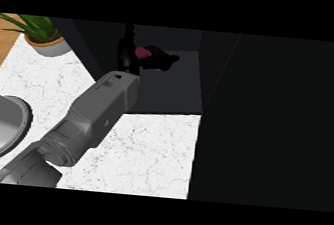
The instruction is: Pick up the wine, place it into the cabinet and close the cabinet
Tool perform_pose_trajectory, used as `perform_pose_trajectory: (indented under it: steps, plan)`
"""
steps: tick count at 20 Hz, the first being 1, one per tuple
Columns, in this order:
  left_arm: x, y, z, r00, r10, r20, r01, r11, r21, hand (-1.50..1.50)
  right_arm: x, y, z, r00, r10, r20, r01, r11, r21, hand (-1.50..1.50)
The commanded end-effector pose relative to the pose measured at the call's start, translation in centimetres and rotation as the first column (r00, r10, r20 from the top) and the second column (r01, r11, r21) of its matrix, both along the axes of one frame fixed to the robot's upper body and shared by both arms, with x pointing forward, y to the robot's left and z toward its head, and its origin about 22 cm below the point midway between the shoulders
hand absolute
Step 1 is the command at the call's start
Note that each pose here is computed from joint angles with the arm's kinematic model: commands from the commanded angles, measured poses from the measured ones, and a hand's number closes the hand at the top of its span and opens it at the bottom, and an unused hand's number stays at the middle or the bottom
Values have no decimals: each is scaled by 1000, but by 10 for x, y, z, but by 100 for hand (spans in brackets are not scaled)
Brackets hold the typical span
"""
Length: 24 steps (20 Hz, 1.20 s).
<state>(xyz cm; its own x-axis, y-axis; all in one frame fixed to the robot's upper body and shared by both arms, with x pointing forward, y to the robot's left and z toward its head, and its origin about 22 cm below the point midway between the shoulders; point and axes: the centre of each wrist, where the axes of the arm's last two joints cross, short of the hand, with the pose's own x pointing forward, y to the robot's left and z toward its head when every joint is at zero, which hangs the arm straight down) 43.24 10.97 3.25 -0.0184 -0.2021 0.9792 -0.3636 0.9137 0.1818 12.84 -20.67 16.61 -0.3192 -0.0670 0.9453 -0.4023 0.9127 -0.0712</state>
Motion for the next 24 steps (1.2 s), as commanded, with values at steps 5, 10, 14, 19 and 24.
perform_pose_trajectory:
  steps: [5,10,14,19,24]
  plan:
    - [4,19,2,997,-40,68,38,999,27,-150,-33,-5,28,998,55,36,-57,997,47,-150]
    - [5,20,6,984,-121,132,124,992,-14,-150,-33,-10,29,999,44,33,-46,997,60,-150]
    - [1,9,5,961,-187,204,208,974,-88,-150,-37,-9,28,999,10,33,-12,999,49,-150]
    - [-5,-8,7,934,-237,267,273,956,-104,-150,-41,-9,26,1000,22,20,-23,998,65,-150]
    - [-13,-17,7,925,-273,264,320,935,-153,-150,-42,-9,26,1000,10,21,-11,999,33,-150]
